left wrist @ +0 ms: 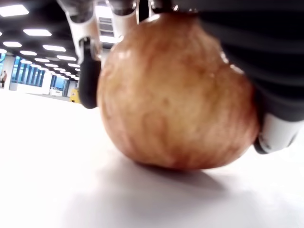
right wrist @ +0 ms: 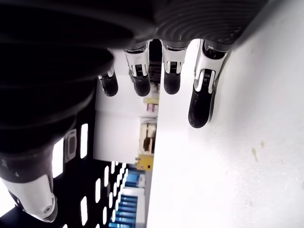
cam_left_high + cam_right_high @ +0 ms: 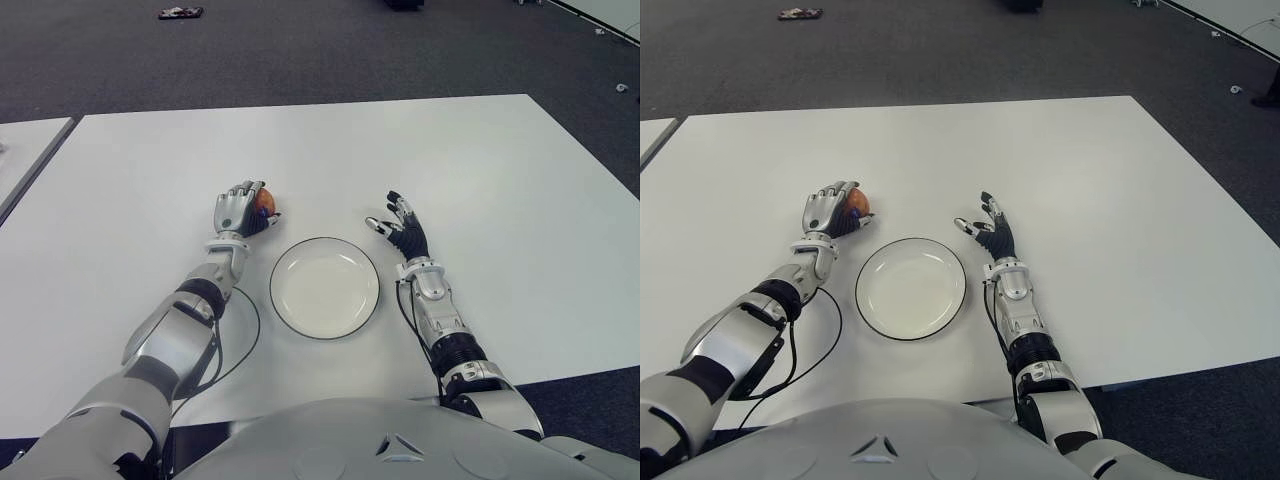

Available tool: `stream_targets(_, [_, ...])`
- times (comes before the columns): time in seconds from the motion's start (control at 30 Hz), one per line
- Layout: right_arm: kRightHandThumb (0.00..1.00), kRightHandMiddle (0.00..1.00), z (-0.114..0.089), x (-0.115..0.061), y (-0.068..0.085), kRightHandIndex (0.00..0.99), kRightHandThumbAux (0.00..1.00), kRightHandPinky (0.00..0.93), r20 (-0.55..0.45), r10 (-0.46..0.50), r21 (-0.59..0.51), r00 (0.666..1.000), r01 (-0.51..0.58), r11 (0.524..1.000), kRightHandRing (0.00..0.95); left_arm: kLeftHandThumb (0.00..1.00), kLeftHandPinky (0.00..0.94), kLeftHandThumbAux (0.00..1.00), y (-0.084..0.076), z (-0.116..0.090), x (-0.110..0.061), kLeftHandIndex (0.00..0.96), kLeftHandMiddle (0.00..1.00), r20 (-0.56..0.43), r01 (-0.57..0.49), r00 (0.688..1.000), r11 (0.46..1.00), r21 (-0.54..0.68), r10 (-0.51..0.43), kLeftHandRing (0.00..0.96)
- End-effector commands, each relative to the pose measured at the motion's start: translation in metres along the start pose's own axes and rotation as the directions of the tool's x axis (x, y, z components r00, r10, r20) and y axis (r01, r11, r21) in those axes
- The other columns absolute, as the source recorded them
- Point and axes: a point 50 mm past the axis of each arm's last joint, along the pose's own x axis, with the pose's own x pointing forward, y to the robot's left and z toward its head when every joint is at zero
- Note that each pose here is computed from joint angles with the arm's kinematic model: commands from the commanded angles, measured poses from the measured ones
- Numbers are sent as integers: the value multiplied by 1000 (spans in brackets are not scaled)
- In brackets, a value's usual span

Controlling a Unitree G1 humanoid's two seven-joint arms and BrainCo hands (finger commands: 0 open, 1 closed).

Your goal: Put the apples into the plate.

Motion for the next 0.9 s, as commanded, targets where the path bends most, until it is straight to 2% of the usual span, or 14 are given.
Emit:
stream_targets(0.03, [147, 18, -22, -11, -1, 0, 690, 127, -115, -1, 9, 993, 2, 1000, 56, 722, 796, 699, -31, -4, -24, 444, 809, -33, 217, 976, 976, 1, -217, 790])
stream_targets(0.6, [157, 11, -21, -10, 0, 0, 707, 134, -121, 1, 23, 993, 2, 1000, 53, 722, 801, 700, -32, -12, -27, 444, 822, -54, 282, 958, 960, 6, -281, 795])
stream_targets(0.9, [155, 14, -22, -10, 0, 0, 700, 137, -120, 5, 21, 993, -2, 1000, 58, 724, 808, 700, -26, -13, -23, 445, 827, -50, 240, 969, 970, -44, -242, 801])
